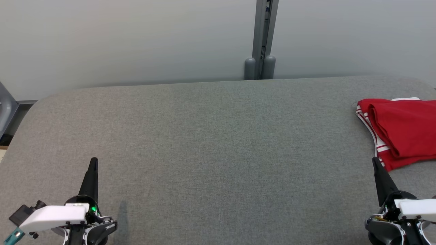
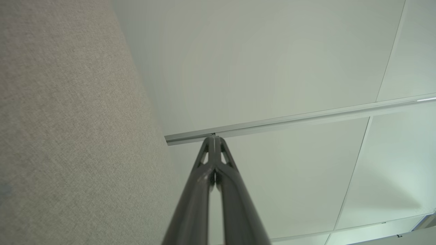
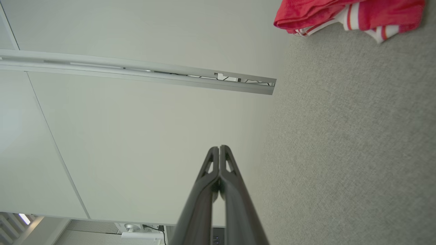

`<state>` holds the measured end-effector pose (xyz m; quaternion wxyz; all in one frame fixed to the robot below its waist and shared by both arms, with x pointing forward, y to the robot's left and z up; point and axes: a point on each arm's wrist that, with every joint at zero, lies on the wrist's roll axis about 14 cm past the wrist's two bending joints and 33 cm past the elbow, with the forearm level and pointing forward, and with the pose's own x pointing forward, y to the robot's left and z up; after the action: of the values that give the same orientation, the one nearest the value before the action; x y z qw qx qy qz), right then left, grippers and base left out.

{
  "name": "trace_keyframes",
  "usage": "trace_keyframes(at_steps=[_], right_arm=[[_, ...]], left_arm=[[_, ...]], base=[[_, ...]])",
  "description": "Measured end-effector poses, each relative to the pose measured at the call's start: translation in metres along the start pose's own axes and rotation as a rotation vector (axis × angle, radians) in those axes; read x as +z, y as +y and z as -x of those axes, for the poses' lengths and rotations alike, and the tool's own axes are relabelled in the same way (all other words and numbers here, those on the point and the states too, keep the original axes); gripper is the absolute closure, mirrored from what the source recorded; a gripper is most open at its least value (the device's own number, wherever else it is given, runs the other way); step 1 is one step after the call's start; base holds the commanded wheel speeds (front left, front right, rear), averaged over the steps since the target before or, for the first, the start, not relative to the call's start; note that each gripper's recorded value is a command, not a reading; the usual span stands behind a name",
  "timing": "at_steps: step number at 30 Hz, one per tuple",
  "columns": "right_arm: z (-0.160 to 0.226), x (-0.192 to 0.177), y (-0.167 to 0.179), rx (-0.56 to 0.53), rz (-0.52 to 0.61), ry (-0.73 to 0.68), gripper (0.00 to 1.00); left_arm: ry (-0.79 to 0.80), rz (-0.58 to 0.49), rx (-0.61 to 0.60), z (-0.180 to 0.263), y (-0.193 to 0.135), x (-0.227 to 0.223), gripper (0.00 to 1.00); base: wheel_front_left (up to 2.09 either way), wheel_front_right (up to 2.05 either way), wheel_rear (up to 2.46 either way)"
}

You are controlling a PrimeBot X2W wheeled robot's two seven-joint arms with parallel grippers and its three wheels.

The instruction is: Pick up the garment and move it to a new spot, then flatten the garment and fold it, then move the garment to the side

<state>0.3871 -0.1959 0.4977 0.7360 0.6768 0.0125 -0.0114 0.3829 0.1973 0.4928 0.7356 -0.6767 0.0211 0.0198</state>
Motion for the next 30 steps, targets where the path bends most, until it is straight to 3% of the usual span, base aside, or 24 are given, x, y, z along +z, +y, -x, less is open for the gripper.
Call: trace_keyframes(at_steps=[14, 30], right_arm=[[0.0, 0.003, 0.006, 0.023, -0.09, 0.0, 1.0], [0.0, 0.003, 0.006, 0.024, -0.091, 0.0, 1.0]], left_arm=[[-0.001, 0.089, -0.045, -0.004, -0.01, 0.003, 1.0], [-0.002, 0.089, -0.047, -0.004, -0.011, 0.003, 1.0]], base=[[0.0, 0.0, 0.0], [0.0, 0.0, 0.0]])
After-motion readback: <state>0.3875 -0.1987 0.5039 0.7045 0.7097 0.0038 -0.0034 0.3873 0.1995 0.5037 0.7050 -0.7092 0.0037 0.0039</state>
